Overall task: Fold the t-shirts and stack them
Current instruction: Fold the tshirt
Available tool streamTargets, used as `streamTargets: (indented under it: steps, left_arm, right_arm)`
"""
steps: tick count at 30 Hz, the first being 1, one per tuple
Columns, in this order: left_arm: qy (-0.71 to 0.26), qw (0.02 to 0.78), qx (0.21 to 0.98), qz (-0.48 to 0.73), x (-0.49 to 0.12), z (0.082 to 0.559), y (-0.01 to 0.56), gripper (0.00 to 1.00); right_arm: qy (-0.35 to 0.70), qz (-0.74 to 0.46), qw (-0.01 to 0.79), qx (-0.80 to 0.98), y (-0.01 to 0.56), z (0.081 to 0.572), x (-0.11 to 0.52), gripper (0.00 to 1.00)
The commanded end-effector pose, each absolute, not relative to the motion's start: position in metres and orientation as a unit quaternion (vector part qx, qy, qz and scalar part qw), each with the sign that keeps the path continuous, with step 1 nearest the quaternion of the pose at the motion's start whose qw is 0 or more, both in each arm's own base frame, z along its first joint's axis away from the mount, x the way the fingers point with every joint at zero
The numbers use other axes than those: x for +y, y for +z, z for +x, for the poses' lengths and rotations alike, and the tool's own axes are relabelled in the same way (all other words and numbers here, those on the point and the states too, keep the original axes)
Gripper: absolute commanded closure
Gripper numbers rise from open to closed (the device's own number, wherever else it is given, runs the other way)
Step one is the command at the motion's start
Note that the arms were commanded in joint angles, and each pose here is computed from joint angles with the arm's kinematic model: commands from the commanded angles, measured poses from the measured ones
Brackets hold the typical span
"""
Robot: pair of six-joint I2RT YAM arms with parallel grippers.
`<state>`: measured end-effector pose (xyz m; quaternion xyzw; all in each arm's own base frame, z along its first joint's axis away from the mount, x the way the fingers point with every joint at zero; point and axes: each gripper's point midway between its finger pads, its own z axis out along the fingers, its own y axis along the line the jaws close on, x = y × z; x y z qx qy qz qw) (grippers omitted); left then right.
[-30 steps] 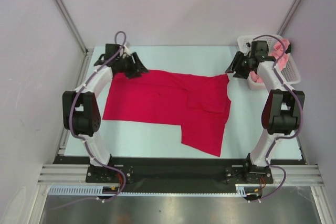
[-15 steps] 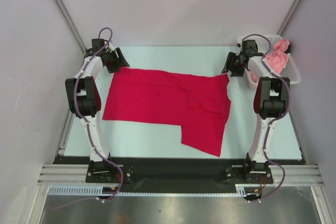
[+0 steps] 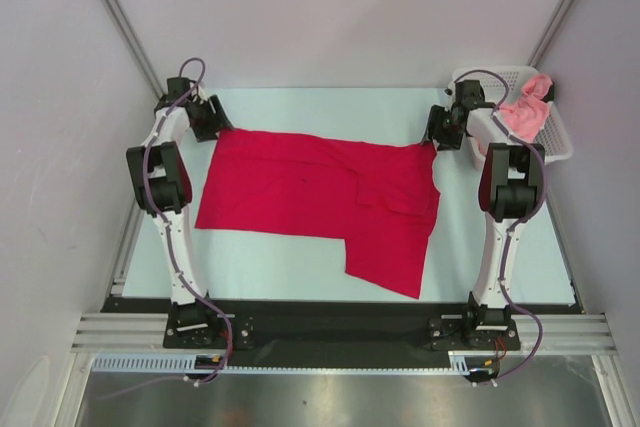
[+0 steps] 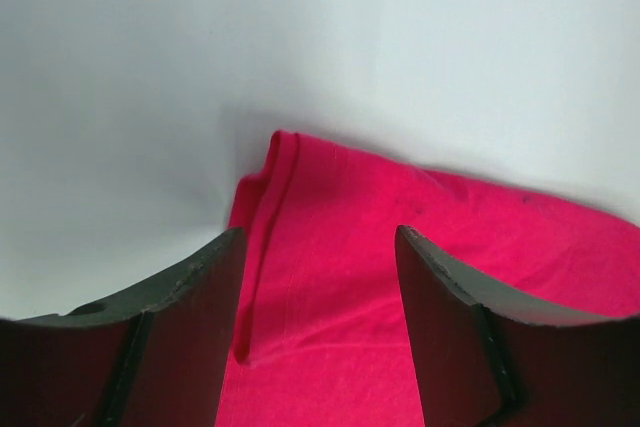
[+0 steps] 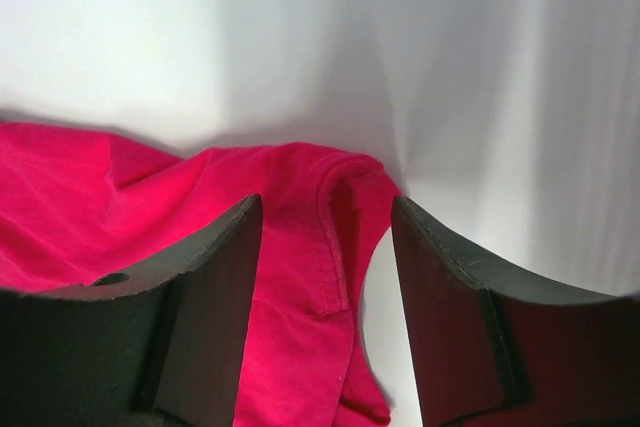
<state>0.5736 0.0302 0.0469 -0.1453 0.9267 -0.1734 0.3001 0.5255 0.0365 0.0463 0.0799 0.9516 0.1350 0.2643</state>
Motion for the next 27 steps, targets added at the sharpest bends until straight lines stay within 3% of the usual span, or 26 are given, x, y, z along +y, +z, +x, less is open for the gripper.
streamTargets:
  steps: [1, 11, 14, 18, 24, 27]
  left_arm:
    - [-0.166, 0.316, 0.925, -0.126, 0.035, 0.589, 0.048, 0.34]
    - [-0.244, 0.302, 0.909, -0.15, 0.021, 0.598, 0.034, 0.5]
    - [-0.254, 0.303, 0.907, -0.149, 0.019, 0.599, 0.032, 0.66]
    - [-0.248, 0.309, 0.903, -0.165, 0.031, 0.602, 0.031, 1.0]
    - [-0.192, 0.35, 0.89, -0.221, 0.073, 0.602, 0.048, 1.0]
    - [-0.182, 0.358, 0.887, -0.229, 0.081, 0.601, 0.053, 1.0]
  right_arm:
    - [0.13, 0.074, 0.273, 0.95, 0.051, 0.535, 0.032, 0.41]
    - [0.138, 0.085, 0.263, 0.951, 0.036, 0.535, 0.033, 0.48]
    - [0.126, 0.092, 0.262, 0.952, 0.033, 0.535, 0.03, 0.51]
    - [0.099, 0.108, 0.264, 0.953, 0.029, 0.536, 0.021, 0.64]
    - [0.066, 0.128, 0.273, 0.951, 0.027, 0.54, 0.01, 0.86]
    - [0.066, 0.126, 0.277, 0.95, 0.026, 0.546, 0.014, 0.88]
